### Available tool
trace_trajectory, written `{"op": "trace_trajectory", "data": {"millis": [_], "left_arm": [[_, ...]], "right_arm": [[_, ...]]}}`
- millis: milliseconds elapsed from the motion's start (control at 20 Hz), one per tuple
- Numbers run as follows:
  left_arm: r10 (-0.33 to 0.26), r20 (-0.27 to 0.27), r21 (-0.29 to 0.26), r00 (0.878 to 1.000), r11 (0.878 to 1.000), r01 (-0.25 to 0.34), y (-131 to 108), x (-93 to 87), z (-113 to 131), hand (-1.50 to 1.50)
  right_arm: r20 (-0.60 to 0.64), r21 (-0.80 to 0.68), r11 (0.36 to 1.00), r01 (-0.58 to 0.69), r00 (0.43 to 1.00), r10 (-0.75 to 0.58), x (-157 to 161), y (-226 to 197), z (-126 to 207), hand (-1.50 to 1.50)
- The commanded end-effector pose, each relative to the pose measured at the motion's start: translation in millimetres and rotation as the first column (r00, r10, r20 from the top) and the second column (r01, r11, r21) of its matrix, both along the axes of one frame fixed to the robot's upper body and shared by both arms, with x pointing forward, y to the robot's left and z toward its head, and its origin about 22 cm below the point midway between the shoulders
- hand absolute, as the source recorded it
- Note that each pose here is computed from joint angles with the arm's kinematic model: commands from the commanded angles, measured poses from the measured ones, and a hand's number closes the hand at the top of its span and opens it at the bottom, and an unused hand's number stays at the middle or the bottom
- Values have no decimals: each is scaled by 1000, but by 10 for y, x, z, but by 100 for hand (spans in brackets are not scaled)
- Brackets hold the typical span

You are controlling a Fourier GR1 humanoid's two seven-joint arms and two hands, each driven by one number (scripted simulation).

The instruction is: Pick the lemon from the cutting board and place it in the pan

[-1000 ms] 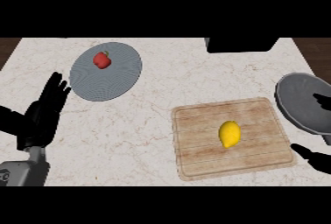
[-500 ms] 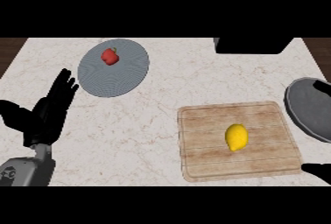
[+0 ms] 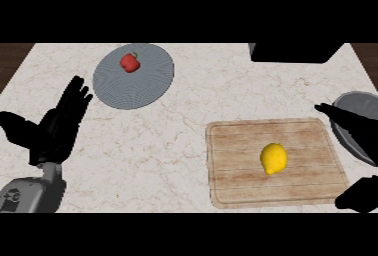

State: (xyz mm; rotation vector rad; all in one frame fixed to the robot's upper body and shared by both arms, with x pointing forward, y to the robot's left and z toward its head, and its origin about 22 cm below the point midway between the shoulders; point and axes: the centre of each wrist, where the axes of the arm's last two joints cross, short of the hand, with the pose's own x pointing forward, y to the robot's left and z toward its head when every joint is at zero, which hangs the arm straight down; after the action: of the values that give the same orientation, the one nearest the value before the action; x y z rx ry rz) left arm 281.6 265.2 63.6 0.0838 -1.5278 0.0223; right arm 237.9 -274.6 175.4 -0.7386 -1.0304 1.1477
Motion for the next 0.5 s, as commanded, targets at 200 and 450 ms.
{"op": "trace_trajectory", "data": {"millis": [200,450], "left_arm": [[35,-1,13,999,999,-35,72,35,65,0],[12,-18,-4,1000,1000,-12,-3,-40,-102,0]], "right_arm": [[-193,-107,989,-100,978,78,127,584,21,-150],[-197,-274,955,-111,979,57,58,583,-131,-150]]}}
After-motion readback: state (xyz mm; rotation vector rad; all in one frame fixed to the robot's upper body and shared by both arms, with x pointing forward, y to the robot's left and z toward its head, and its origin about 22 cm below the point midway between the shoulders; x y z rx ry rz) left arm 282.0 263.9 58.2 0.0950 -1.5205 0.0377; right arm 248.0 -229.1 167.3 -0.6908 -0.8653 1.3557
